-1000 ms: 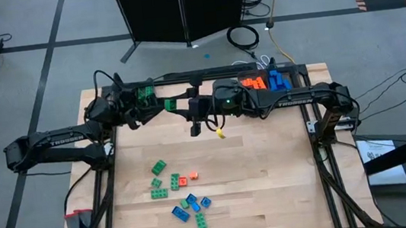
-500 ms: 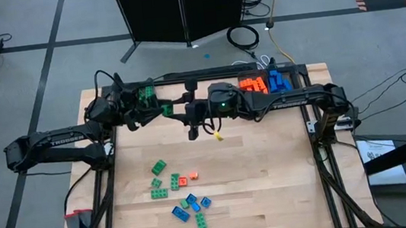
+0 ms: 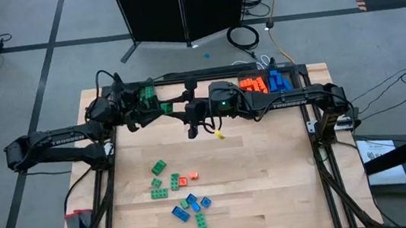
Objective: Sort blocks
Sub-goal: Put the green game piece into the left black bin
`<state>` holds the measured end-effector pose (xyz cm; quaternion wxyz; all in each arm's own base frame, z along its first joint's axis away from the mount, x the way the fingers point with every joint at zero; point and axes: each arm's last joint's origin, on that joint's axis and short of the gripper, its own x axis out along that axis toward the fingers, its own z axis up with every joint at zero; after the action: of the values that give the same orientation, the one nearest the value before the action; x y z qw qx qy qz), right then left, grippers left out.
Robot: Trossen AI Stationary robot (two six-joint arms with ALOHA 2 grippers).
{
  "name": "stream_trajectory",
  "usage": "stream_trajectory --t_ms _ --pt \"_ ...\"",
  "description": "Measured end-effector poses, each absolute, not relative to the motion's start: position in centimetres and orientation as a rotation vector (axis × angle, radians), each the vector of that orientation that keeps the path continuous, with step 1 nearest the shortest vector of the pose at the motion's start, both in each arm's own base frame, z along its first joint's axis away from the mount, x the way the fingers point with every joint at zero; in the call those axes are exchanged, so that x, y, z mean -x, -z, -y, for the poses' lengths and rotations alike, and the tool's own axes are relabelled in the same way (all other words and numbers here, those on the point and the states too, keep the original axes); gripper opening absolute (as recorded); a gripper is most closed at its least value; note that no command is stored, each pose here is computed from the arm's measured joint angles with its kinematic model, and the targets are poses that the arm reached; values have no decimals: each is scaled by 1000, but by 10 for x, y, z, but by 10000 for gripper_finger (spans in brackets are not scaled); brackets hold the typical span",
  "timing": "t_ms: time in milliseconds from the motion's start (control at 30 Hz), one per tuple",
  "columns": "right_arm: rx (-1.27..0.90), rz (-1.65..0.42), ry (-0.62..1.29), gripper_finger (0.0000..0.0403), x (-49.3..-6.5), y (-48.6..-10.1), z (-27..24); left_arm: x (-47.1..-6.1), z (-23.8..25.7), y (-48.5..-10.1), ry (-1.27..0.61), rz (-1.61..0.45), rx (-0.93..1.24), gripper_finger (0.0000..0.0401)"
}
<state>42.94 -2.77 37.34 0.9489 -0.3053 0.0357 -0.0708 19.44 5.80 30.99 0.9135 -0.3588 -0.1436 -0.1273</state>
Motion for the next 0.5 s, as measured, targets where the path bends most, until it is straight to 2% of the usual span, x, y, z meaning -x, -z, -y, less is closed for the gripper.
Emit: stream_trajectory --t_ms 267,500 --pt "625 -73 144 119 -429 -373 28 -195 -58 -309 266 289 740 301" --pt "624 -73 144 119 -429 -373 28 -195 -58 -309 267 290 739 235"
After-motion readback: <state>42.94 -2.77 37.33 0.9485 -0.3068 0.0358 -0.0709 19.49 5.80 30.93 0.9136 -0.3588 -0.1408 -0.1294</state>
